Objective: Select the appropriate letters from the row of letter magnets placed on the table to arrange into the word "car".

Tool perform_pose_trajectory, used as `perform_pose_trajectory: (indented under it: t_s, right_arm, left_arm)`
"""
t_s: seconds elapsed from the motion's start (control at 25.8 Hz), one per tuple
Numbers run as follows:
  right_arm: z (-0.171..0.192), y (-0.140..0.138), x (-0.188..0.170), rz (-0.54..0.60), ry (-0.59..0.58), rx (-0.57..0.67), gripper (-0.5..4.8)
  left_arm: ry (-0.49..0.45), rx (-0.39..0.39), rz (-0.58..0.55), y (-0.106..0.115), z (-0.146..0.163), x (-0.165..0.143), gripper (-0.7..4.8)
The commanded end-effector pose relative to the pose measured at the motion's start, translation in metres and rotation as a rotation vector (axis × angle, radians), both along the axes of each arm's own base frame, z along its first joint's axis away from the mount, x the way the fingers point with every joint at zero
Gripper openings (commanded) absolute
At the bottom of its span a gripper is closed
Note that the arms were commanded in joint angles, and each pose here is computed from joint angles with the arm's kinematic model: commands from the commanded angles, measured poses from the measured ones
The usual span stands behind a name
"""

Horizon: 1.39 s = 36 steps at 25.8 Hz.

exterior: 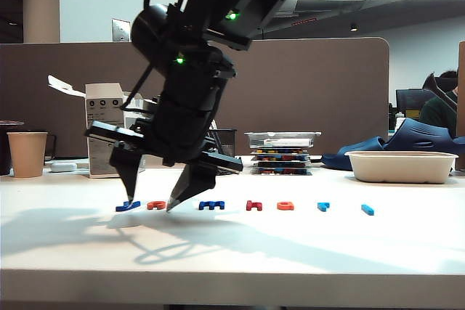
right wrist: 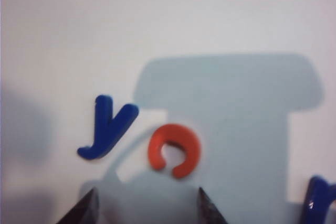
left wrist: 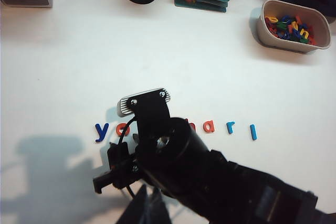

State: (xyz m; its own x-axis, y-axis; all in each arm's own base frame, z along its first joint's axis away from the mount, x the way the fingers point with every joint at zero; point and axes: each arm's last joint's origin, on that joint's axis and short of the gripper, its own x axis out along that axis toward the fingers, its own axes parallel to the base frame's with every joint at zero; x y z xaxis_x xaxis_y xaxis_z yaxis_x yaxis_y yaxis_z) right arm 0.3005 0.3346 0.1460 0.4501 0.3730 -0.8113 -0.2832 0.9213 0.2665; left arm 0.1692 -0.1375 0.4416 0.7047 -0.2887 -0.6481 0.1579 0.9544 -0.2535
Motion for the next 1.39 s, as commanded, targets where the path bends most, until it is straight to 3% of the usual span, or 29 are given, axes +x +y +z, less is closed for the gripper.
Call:
perform_pose_trajectory:
  t_s: [0.04,0.46,0.93,1.08,1.39]
  right_arm:
    - [-0.029,-0.019,0.001,-0.033,0.120,-0.131,2.44]
    - [-0.026,-0.019,0.011,-0.003,0.113,-0.032,2.43]
    - [-0.038,-0.022,0.011,0.049,0.108,-0.096,2.41]
    - [-0.042,-0.022,0.010,0.072,0.117,-0.123,1.98]
    - [-0.050,-0.023,0.007,0.096,0.151,-0.156,1.98]
  left_arm:
    - [-0.010,-0.005,0.001,0.001,0.002,-0.001,-0.06]
    - [-0.010,-0.006,0.002,0.001,0.002,-0.001,-0.06]
    - [-0.011,-0.006,0.002,0.001,0.002,-0.001,-0.06]
    - [-0.010,-0.006,0.001,0.001,0.002,-0.001,-0.06]
    - [-0.010,-0.006,0.002,0.001,0.002,-0.001,-0.06]
